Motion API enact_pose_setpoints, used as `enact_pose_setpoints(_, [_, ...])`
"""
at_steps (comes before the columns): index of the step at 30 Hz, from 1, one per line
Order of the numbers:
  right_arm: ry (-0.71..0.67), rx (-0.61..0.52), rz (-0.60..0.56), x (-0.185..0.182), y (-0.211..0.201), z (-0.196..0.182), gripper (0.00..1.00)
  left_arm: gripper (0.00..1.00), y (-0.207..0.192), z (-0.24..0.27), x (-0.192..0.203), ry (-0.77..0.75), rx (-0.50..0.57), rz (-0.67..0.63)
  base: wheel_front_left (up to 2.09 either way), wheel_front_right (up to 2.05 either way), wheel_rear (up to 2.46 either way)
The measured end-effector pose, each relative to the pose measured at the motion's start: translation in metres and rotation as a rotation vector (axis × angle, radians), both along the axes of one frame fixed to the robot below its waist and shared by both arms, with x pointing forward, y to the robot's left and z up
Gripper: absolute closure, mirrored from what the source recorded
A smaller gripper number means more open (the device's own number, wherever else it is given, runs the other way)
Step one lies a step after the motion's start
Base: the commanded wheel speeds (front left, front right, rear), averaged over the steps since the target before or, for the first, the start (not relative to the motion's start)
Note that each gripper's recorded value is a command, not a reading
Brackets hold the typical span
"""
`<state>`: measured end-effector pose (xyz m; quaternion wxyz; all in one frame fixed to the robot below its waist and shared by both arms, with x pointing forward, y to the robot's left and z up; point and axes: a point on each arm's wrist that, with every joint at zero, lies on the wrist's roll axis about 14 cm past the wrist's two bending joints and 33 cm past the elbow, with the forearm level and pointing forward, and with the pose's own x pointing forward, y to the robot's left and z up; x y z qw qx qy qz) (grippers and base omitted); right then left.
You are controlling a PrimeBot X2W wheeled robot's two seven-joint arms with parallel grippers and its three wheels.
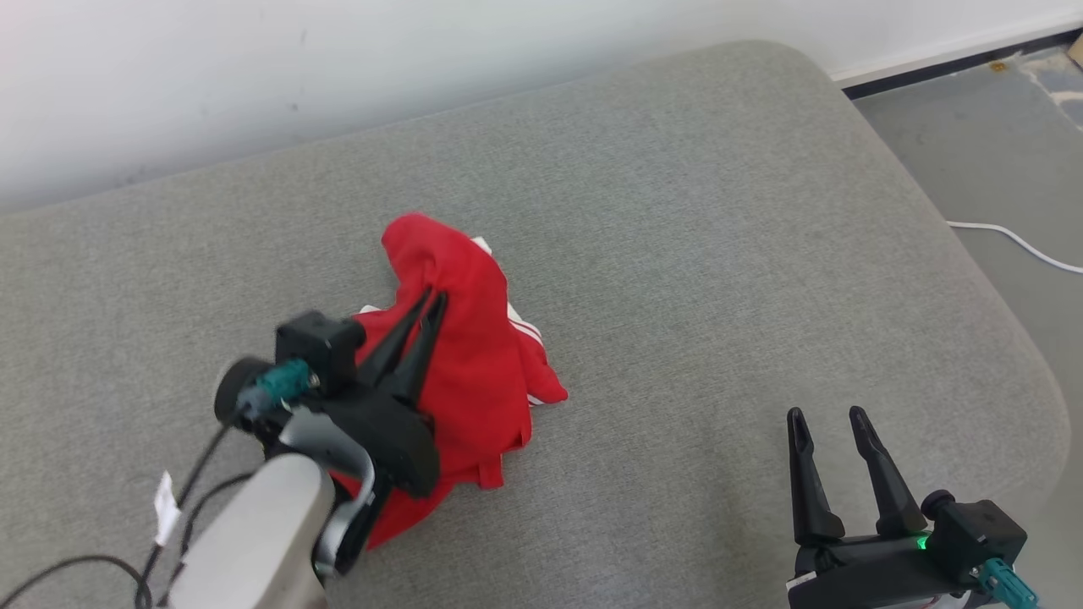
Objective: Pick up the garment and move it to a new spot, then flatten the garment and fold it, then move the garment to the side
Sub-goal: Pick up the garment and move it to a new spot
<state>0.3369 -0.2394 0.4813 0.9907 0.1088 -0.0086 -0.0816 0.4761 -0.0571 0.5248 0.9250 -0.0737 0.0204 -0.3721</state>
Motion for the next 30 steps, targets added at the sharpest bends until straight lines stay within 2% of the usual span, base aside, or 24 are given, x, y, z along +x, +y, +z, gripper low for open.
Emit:
enact_pose_setpoints(1, [0.001, 0.001, 0.007, 0.001, 0.002, 0.000, 0.00, 0.71, 0.001, -0.006, -0.003, 0.009, 0.004, 0.004, 0.00, 0.00, 0.00])
enact_pose_setpoints(2, [0.001, 0.002, 0.013, 0.003, 0.004, -0.001, 0.00, 0.71, 0.002, -0.010, -0.005, 0.012, 0.010, 0.006, 0.00, 0.00, 0.00])
enact_pose_setpoints(3, [0.002, 0.003, 0.021, 0.004, 0.006, -0.001, 0.00, 0.00, 0.003, -0.010, -0.005, 0.007, 0.003, 0.011, 0.00, 0.00, 0.00])
enact_pose_setpoints(8, [-0.002, 0.001, 0.047, 0.008, 0.014, -0.001, 0.00, 0.00, 0.013, 0.010, -0.002, -0.051, -0.054, 0.058, 0.00, 0.00, 0.00])
enact_pose_setpoints(12, [-0.008, -0.010, 0.084, 0.011, 0.025, 0.001, 0.00, 0.00, 0.041, 0.040, 0.008, -0.139, -0.084, 0.143, 0.00, 0.00, 0.00])
enact_pose_setpoints(20, [-0.060, -0.033, 0.173, 0.023, 0.051, 0.016, 0.00, 0.00, 0.141, 0.068, 0.006, -0.236, -0.080, 0.398, 0.00, 0.00, 0.00])
enact_pose_setpoints(27, [-0.095, -0.051, 0.252, 0.031, 0.076, 0.026, 0.00, 0.00, 0.221, 0.064, -0.029, -0.252, -0.064, 0.604, 0.00, 0.00, 0.00])
enact_pose_setpoints(30, [-0.105, -0.052, 0.285, 0.032, 0.087, 0.029, 0.00, 0.00, 0.243, 0.058, -0.051, -0.247, -0.057, 0.673, 0.00, 0.00, 0.00])
